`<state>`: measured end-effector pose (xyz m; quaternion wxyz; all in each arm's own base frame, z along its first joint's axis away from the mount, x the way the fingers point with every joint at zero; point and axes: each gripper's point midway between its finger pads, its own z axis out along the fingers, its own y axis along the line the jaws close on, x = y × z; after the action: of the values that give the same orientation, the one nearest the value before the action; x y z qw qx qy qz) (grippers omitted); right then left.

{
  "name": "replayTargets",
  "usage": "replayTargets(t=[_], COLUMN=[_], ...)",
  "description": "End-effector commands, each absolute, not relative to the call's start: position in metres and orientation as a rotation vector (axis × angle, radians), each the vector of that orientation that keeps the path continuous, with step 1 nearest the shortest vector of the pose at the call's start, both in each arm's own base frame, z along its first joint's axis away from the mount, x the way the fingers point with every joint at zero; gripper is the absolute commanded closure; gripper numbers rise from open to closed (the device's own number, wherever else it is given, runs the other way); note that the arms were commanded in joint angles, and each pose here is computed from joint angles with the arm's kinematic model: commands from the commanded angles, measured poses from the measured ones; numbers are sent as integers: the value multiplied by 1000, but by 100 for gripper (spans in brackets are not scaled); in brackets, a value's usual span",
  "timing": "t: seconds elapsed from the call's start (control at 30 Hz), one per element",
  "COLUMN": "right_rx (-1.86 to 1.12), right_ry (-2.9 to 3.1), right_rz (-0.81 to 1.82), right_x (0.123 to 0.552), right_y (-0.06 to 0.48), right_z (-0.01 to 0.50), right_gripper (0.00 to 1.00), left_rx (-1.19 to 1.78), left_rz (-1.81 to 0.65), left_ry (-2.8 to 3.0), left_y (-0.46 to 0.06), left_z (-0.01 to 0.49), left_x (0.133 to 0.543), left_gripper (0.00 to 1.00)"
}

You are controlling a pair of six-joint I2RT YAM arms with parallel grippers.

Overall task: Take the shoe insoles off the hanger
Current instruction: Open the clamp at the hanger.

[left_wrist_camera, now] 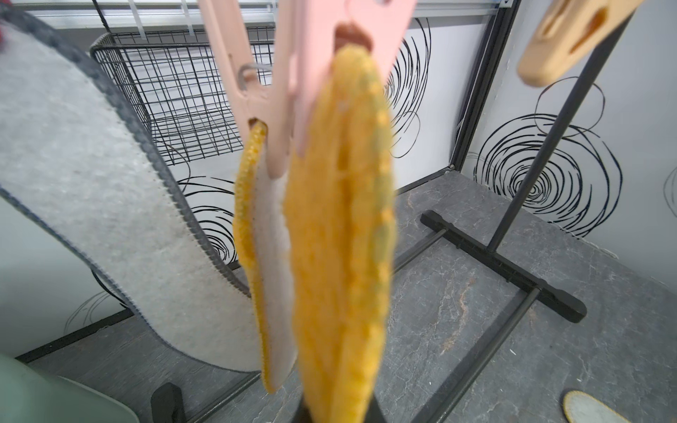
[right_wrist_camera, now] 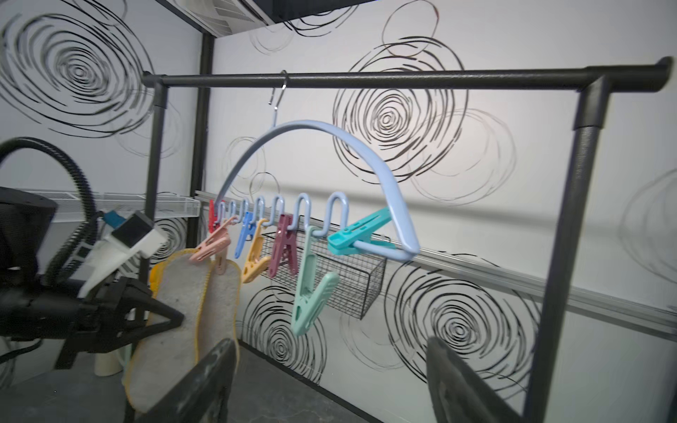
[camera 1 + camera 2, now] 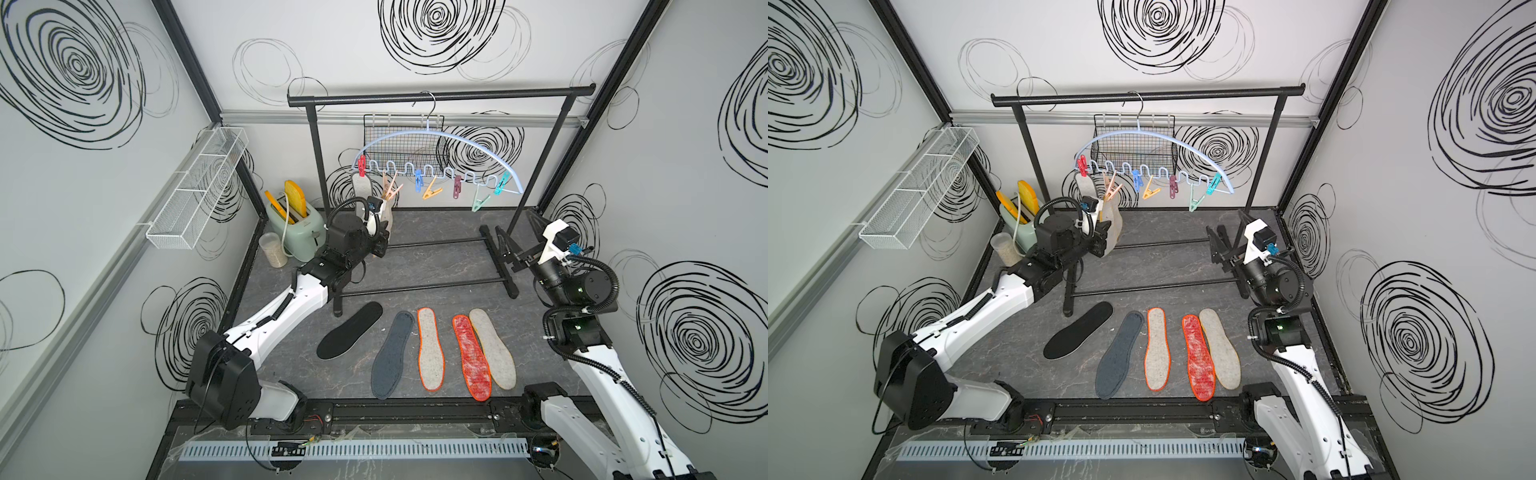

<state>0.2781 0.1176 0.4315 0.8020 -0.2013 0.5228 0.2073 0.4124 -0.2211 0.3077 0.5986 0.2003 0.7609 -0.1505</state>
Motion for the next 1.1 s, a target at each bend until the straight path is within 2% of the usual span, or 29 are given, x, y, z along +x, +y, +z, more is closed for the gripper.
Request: replayTargets(t=[0.0,0.07,0.1,0.27,0.5,0.7,1.07], right_rx=[-432,-196,-150,-22,194,251,319], right_ry=[1106,1246,1302,1418,1585,1711,1789], right_rz=[723,886,923,1054,1171,1145,1057], right_x=[258,272,273,261,294,330,394], right_y=[146,152,162,212,262,311,348], right_z=[442,443,444,452,441,438,438], right_gripper=[29,30,27,26,28,31,30], left_rx=[435,421,412,404,409,417,418], left_rz=[-365,-358,-358,-356,-355,-345,-285], left_ry=[1680,1676,1672,1662,1667,1673,1648], left_y=[-218,-216,-215,-215,-215,-215,-209], left_z=[334,335,336,336,334,330,334], left_x=[408,409,410,410,412,412,409], left_gripper=[100,100,100,100,100,100,100])
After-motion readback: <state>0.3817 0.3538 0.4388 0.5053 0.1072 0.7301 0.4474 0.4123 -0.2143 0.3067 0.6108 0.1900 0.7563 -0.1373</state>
